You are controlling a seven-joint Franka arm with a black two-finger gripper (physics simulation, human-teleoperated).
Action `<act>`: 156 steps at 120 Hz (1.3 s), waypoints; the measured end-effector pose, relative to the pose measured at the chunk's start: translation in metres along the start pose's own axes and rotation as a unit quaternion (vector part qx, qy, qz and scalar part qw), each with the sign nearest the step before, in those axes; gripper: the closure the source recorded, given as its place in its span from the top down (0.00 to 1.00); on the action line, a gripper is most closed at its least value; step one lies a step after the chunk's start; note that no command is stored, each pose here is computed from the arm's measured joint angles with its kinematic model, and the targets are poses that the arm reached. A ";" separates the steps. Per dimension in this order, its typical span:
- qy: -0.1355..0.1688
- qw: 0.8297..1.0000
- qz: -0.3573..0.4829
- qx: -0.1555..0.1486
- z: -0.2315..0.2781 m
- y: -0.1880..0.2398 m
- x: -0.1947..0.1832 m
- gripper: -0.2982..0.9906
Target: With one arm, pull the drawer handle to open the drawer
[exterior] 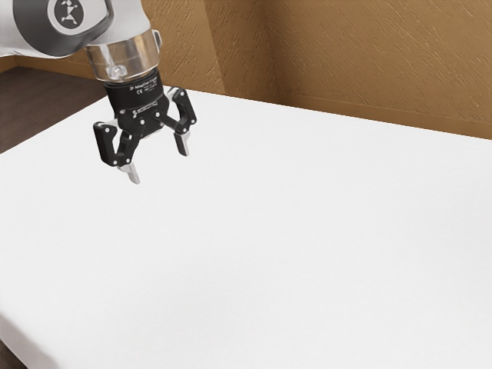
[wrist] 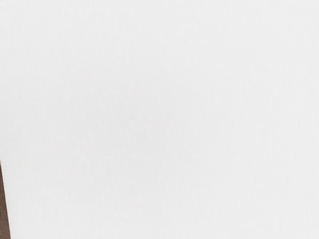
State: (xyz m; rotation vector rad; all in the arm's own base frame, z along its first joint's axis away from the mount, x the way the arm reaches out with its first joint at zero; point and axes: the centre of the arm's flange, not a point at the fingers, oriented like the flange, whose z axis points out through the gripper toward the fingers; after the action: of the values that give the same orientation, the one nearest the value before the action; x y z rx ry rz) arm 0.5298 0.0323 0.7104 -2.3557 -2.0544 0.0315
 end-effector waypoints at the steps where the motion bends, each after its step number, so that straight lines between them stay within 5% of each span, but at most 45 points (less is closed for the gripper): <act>1: 0.000 1.000 0.000 0.000 0.000 0.000 0.000 0.77; 30: -0.005 1.000 -0.002 -0.009 -0.008 -0.004 -0.002 0.77; 46: 0.011 0.993 0.006 -0.121 -0.112 -0.065 -0.020 0.77; 56: 0.018 0.982 0.081 -0.171 -0.138 -0.066 -0.083 0.77; 83: -0.007 0.931 0.293 -0.218 -0.067 0.031 -0.239 0.77; 100: 0.007 0.928 0.257 -0.270 -0.031 0.094 -0.181 0.76; 129: 0.006 0.919 0.226 -0.324 0.004 0.144 -0.167 0.76; 142: -0.004 0.909 0.241 -0.341 0.014 0.154 -0.196 0.76; 156: -0.025 0.888 0.285 -0.360 0.017 0.149 -0.271 0.77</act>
State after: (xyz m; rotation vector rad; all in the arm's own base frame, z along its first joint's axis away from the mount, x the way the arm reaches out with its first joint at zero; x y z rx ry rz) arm 0.6405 -0.2565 0.6907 -3.3301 -1.4432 -0.8004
